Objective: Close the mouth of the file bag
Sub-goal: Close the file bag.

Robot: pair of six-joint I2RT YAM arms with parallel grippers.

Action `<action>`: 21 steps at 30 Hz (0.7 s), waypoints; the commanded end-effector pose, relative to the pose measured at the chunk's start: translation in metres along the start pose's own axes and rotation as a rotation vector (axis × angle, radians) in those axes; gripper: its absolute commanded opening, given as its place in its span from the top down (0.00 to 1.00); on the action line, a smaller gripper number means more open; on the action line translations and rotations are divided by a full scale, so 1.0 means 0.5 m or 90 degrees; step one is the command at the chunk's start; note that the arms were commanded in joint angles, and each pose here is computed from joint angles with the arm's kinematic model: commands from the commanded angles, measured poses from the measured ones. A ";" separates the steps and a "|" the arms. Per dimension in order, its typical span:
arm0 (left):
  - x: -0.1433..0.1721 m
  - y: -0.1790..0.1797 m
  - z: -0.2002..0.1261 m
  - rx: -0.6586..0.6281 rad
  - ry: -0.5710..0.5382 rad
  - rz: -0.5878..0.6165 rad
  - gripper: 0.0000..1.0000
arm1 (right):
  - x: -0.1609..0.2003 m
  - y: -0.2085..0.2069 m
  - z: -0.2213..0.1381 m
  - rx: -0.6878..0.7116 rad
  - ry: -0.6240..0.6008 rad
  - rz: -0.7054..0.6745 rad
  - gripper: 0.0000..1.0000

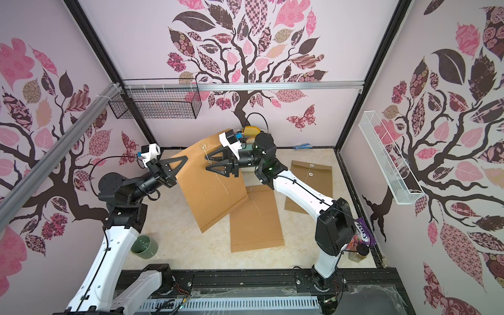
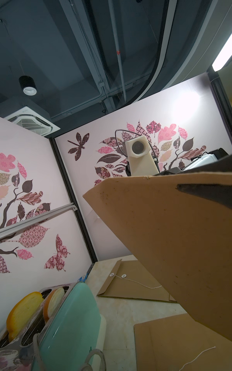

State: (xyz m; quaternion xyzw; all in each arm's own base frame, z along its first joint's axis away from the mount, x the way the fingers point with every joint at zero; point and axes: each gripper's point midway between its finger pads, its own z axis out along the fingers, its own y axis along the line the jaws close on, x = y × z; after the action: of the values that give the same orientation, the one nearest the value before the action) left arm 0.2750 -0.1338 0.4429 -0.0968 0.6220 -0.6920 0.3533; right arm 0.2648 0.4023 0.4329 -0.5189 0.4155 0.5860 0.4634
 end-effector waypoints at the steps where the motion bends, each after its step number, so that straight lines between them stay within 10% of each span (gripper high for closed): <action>1: 0.001 -0.019 0.001 0.018 0.000 0.028 1.00 | -0.007 0.026 0.009 -0.034 -0.001 -0.001 0.51; 21: -0.014 -0.035 0.004 0.029 -0.018 0.027 1.00 | 0.083 0.054 0.000 -0.058 0.045 0.060 0.56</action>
State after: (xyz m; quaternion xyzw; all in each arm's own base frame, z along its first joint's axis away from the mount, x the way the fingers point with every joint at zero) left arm 0.2808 -0.1325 0.4411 -0.1057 0.6206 -0.6925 0.3522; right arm 0.2499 0.4060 0.3819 -0.5305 0.4436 0.6064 0.3924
